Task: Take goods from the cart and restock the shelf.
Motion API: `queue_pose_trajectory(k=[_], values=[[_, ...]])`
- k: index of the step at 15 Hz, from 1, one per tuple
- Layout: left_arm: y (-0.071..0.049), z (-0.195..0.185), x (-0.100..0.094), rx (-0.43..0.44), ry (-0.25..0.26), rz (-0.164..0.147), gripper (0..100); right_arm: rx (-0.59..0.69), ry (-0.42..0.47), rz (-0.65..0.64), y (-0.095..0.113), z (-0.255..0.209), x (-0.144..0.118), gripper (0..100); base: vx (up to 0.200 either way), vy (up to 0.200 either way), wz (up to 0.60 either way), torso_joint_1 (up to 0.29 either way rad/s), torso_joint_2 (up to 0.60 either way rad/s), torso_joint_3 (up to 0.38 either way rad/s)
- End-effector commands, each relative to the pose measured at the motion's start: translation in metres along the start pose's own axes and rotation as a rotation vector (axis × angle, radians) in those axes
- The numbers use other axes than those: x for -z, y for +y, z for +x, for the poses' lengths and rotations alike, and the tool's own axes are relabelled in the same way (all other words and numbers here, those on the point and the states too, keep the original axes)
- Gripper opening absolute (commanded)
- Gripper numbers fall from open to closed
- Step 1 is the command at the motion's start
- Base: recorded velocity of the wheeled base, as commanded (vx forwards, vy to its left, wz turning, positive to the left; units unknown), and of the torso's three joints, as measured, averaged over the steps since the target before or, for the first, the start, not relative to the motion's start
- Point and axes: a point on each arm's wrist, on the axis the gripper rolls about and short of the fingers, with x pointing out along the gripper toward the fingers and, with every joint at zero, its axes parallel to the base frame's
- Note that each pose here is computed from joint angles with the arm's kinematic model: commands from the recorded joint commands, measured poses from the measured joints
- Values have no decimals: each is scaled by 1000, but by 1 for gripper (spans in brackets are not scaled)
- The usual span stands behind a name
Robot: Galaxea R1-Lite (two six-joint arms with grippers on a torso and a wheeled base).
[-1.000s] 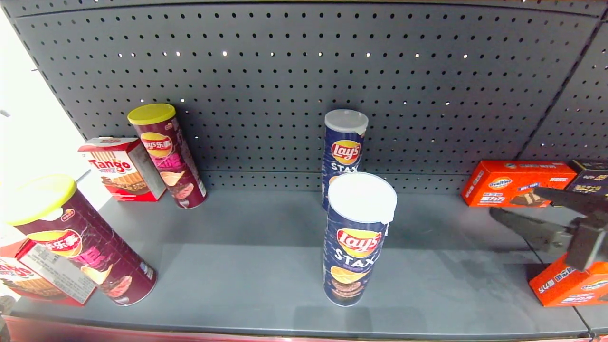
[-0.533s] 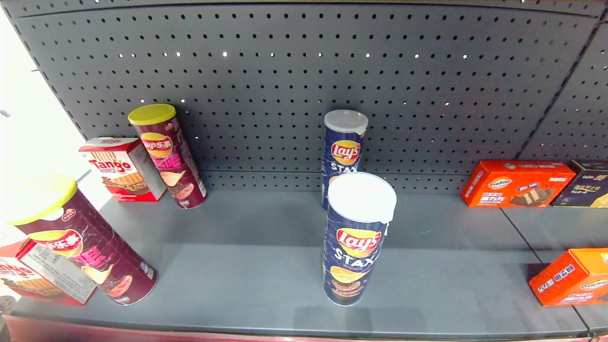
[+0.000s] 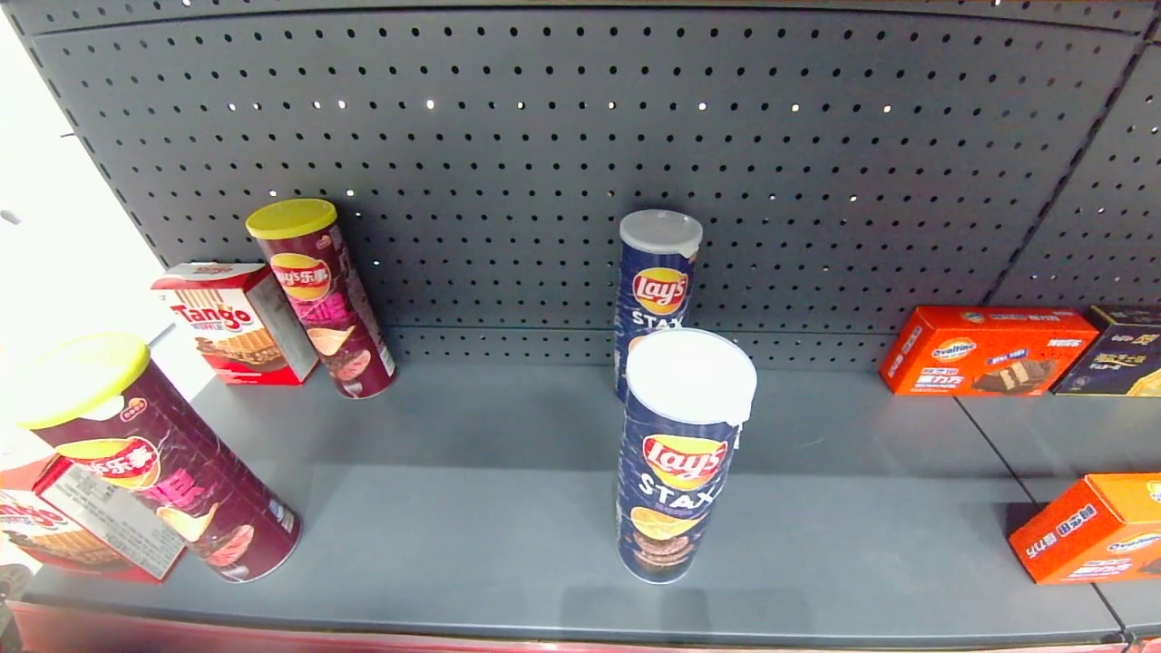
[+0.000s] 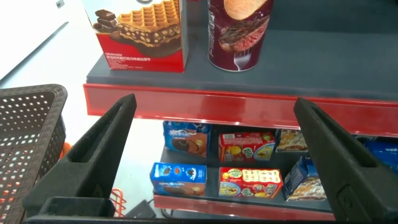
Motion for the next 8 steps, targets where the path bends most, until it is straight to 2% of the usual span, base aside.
queue_pose_trajectory(k=[1, 5, 6, 7, 8], values=[[0, 0, 0, -2, 1, -3, 100, 0, -7, 1, 0, 0, 1, 100, 0, 0, 0, 0, 0, 0], [0, 0, 0, 13, 6, 2, 100, 16, -5, 2, 0, -1, 1, 100, 0, 0, 0, 0, 0, 0], [0, 0, 0, 13, 4, 2, 100, 69, -9, 7, 1, -1, 1, 100, 0, 0, 0, 0, 0, 0], [0, 0, 0, 13, 4, 2, 100, 127, -30, 12, 2, -2, 2, 100, 0, 0, 0, 0, 0, 0], [0, 0, 0, 13, 3, 2, 100, 102, -104, 16, 2, -8, 4, 100, 0, 0, 0, 0, 0, 0]])
